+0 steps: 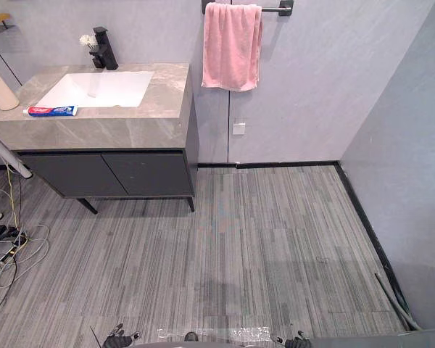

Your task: Organize washtable

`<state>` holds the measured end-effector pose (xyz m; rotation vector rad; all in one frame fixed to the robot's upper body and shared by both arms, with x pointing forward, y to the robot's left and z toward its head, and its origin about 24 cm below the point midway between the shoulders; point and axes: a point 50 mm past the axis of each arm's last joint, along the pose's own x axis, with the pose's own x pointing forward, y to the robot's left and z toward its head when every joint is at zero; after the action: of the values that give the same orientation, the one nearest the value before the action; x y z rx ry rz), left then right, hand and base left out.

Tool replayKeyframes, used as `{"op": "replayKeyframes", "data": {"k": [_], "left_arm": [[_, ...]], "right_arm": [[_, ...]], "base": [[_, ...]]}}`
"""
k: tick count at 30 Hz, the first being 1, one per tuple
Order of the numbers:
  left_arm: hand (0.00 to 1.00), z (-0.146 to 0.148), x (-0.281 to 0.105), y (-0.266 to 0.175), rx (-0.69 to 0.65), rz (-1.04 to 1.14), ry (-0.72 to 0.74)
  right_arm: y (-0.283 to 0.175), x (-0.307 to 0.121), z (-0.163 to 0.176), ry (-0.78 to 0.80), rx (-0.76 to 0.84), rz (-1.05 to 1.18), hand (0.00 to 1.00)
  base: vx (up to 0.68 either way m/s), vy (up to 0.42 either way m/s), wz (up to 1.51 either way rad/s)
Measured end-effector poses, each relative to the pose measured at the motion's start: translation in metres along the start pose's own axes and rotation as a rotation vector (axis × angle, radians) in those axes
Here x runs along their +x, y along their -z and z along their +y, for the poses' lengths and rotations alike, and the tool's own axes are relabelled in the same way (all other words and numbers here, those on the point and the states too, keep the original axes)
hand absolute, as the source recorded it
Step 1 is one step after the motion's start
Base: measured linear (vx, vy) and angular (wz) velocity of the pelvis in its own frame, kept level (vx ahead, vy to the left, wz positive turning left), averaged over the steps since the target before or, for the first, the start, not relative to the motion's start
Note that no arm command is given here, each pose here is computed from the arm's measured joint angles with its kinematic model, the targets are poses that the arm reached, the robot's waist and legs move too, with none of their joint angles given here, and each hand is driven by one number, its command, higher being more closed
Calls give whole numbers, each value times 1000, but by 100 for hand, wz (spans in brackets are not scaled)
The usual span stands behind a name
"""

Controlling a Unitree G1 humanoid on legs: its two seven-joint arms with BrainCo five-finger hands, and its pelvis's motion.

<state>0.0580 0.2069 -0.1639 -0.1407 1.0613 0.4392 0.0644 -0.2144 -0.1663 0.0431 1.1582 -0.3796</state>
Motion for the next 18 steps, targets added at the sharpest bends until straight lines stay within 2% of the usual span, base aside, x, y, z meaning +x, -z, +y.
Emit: {"op": "replayKeyframes", "data": {"k": [18], "left_arm": [[0,3,0,1,11,6,-4]], "right_arm": [[-1,2,3,-7,-6,20,0]], "base": [[32,-11,2]]}}
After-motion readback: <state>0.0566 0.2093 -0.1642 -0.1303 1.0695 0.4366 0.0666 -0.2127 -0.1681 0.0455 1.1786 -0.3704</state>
